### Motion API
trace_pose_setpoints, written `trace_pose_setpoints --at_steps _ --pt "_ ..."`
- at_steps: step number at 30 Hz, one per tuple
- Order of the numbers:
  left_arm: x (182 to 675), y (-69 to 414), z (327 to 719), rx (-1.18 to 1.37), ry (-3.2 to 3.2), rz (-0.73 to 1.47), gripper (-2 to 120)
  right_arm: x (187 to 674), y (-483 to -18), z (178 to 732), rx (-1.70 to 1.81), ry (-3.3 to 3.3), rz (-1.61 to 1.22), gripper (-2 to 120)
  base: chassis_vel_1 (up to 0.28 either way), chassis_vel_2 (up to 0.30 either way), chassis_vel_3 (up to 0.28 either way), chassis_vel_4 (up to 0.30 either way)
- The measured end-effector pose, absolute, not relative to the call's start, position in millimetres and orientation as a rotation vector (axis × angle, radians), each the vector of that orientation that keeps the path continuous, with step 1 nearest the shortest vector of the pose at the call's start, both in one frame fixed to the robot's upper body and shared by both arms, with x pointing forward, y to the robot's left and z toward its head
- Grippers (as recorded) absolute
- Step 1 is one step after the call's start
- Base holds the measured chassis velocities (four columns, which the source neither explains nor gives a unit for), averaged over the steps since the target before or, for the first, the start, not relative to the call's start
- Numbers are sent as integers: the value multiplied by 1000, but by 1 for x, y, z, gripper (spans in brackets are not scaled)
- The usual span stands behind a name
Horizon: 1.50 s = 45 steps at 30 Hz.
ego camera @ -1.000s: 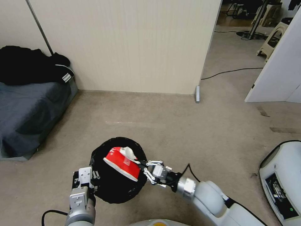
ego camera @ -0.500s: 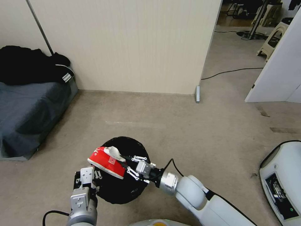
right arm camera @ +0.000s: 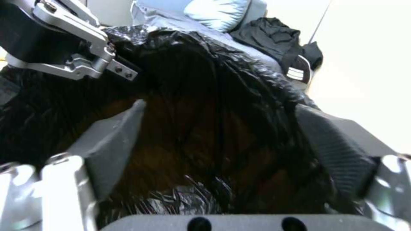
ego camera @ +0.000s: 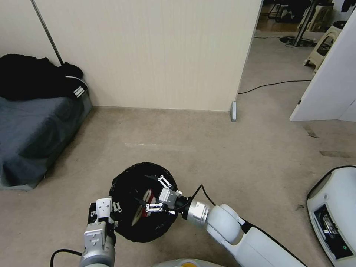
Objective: Pick up the trash bin, then pick up the garbage from the floor and place it into the trash bin.
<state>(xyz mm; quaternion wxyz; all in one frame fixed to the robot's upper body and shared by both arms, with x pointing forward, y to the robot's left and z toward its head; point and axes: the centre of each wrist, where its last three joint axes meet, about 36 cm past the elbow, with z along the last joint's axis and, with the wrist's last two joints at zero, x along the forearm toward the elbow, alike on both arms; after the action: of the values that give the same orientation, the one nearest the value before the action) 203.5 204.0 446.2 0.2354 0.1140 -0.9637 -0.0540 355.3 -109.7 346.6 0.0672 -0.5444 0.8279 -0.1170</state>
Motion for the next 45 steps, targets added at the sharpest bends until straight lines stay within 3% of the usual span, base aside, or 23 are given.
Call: trace_pose_setpoints --at_steps 3,9,12,17,29,45 --pt "205 207 442 320 -2635 -155 1 356 -120 350 -1622 2495 -371 100 0 0 0 0" --pt "208 214 434 336 -2620 -186 1 356 -140 380 -1510 2460 -380 100 0 0 0 0" --pt "210 218 428 340 -2615 -211 1 341 -155 418 -1354 2457 -336 100 0 0 0 0" --pt "215 222 424 345 -2634 -230 1 299 -172 439 -1054 2608 -237 100 0 0 0 0" --pt "220 225 434 336 -2683 -203 1 238 -167 411 -503 2927 -43 100 0 0 0 0" --pt "217 221 457 327 -2729 -169 1 228 -150 385 -358 2955 54 100 11 10 11 11"
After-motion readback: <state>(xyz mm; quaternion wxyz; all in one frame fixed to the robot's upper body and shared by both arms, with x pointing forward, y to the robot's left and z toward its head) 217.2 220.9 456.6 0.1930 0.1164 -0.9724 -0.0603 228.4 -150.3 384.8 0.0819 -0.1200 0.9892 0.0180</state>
